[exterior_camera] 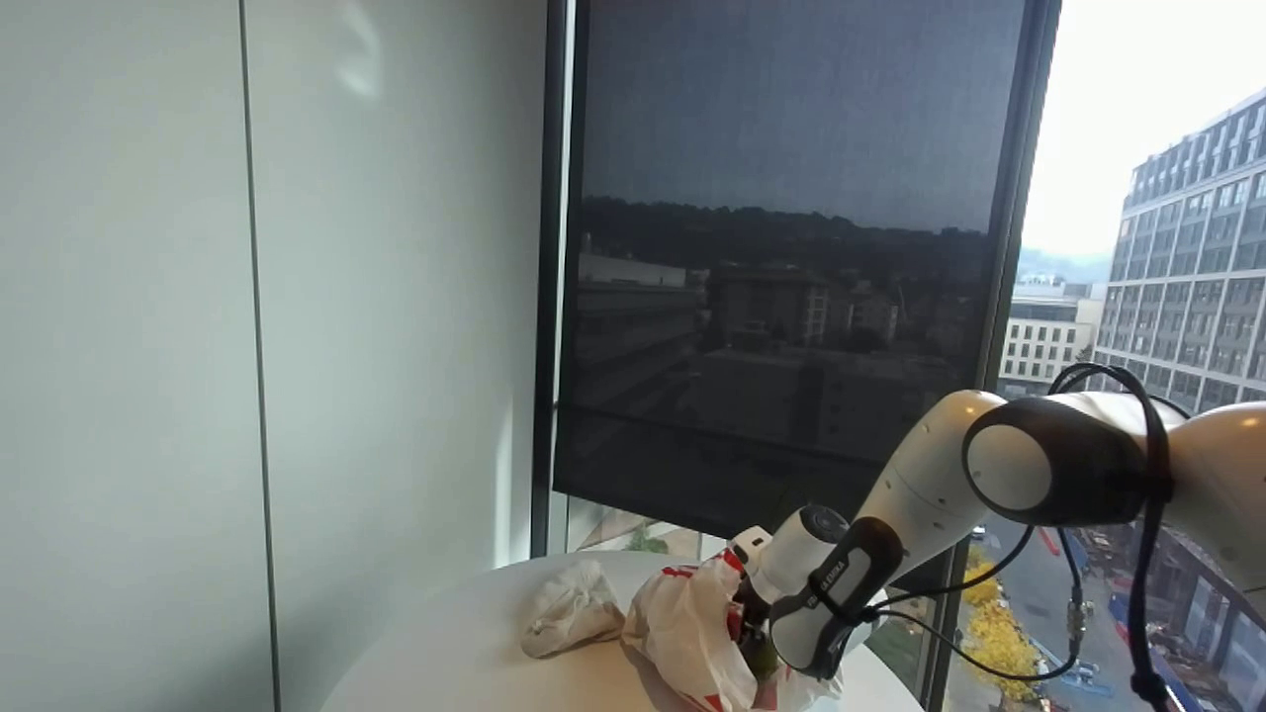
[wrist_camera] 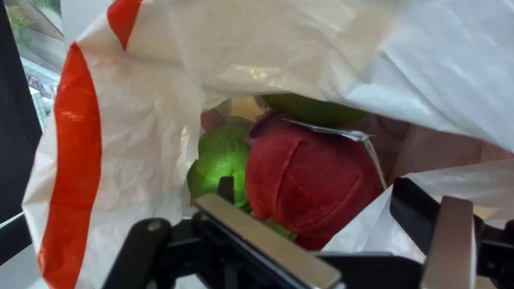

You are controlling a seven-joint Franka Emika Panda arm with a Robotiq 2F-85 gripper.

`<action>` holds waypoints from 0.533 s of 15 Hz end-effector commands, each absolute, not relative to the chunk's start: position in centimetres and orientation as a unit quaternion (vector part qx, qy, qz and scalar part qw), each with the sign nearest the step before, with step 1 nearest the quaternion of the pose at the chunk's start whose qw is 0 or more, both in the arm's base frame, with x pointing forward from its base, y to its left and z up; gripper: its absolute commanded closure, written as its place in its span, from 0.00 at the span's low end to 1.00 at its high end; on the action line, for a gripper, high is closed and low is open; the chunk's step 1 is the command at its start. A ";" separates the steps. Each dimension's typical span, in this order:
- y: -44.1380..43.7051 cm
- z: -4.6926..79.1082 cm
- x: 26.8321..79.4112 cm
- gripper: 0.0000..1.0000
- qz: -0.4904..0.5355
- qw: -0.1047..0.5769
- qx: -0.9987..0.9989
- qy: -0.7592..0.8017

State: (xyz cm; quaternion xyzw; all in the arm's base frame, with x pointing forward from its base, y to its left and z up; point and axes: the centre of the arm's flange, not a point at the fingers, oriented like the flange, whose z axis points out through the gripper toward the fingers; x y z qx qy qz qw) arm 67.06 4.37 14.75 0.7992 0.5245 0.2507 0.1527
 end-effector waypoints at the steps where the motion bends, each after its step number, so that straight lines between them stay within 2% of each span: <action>1: 5.3 13.4 68.2 0.00 0.265 0.152 0.793 0.527; 2: 5.5 13.0 68.2 0.00 0.262 0.152 0.791 0.531; 3: 5.6 12.6 68.1 0.22 0.259 0.153 0.790 0.535; 4: 5.7 12.2 68.0 0.26 0.254 0.156 0.788 0.539; 8: 5.5 11.6 67.6 0.57 0.246 0.167 0.779 0.552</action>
